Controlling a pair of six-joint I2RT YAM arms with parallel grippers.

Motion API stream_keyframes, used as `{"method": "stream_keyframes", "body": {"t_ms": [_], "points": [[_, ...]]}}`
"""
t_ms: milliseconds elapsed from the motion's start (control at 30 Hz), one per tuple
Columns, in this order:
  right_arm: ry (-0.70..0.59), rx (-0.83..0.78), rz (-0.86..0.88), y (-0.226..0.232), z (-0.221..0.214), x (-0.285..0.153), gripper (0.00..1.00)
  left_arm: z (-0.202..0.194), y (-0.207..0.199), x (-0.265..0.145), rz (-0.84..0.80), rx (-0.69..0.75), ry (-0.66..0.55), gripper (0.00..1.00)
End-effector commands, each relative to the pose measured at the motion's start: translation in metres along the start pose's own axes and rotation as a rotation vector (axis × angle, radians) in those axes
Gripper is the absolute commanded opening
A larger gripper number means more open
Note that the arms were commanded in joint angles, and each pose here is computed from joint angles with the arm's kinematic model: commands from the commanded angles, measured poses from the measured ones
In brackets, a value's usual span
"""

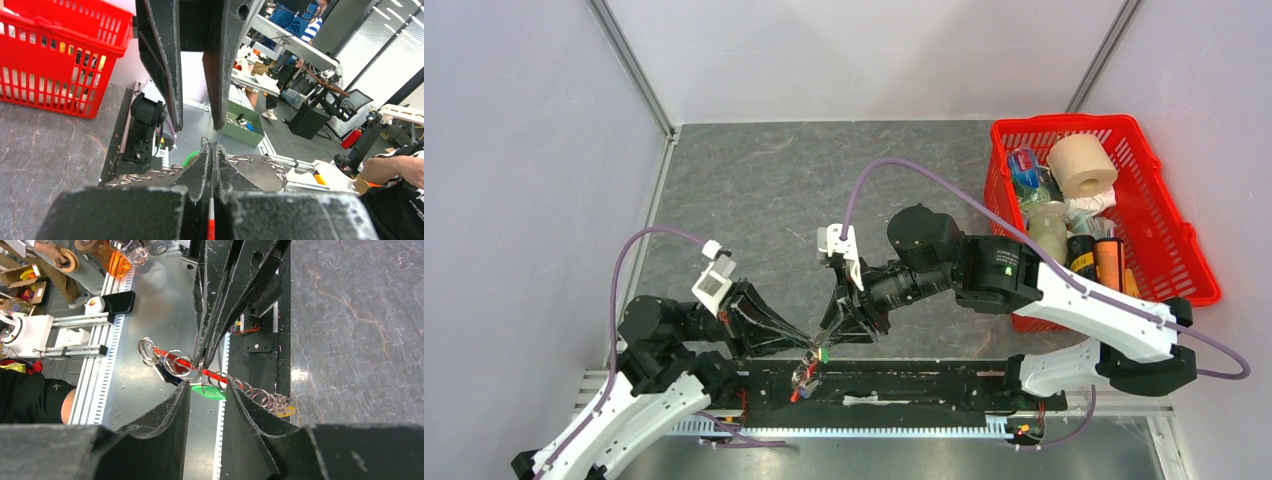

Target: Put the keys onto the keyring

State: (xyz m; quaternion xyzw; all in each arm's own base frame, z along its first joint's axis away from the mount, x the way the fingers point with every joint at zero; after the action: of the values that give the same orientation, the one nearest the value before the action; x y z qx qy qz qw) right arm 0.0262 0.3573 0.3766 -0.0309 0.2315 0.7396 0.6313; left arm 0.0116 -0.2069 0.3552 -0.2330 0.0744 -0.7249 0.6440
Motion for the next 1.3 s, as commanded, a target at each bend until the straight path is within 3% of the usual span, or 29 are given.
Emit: {"method": "stream_keyframes", "body": {"t_ms": [0, 467, 567, 667, 900, 1267], "points": [[-0.036, -0.014, 0.034, 0.006, 0.009, 0.004, 0.4, 0.02, -0.013, 0.0, -0.043, 0.048, -0.092, 0.02], [-0.03, -0.005, 0.079, 0.011, 0.008, 0.009, 0.32, 0.025, -0.013, 0.0, -0.04, 0.063, -0.136, 0.02], [-0.025, -0.003, 0.088, 0.012, 0.007, 0.01, 0.21, 0.026, -0.013, 0.0, -0.037, 0.063, -0.14, 0.02], [-0.026, -0.008, 0.089, 0.013, 0.007, 0.009, 0.0, 0.028, -0.013, 0.0, -0.033, 0.068, -0.153, 0.02], [-0.04, -0.013, 0.124, 0.02, 0.003, 0.006, 0.0, 0.043, -0.015, -0.002, -0.018, 0.096, -0.232, 0.02], [-0.175, 0.006, 0.089, 0.02, 0.016, -0.002, 0.0, 0.058, -0.018, 0.001, -0.051, 0.111, -0.312, 0.02]]}}
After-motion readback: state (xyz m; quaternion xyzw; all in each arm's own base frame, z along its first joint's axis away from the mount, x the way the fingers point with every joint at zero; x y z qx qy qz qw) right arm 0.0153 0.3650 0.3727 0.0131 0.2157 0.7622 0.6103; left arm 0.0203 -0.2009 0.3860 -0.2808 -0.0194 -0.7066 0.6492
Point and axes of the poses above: each gripper's point midway between its finger pads, its own x axis out along the fingers, its own y axis along the line the jaws close on, z = x × y, the point moved 1 cm from there along -x, back along the fingers, and after that the axes turned 1 degree about x, right-handed, at the moved point
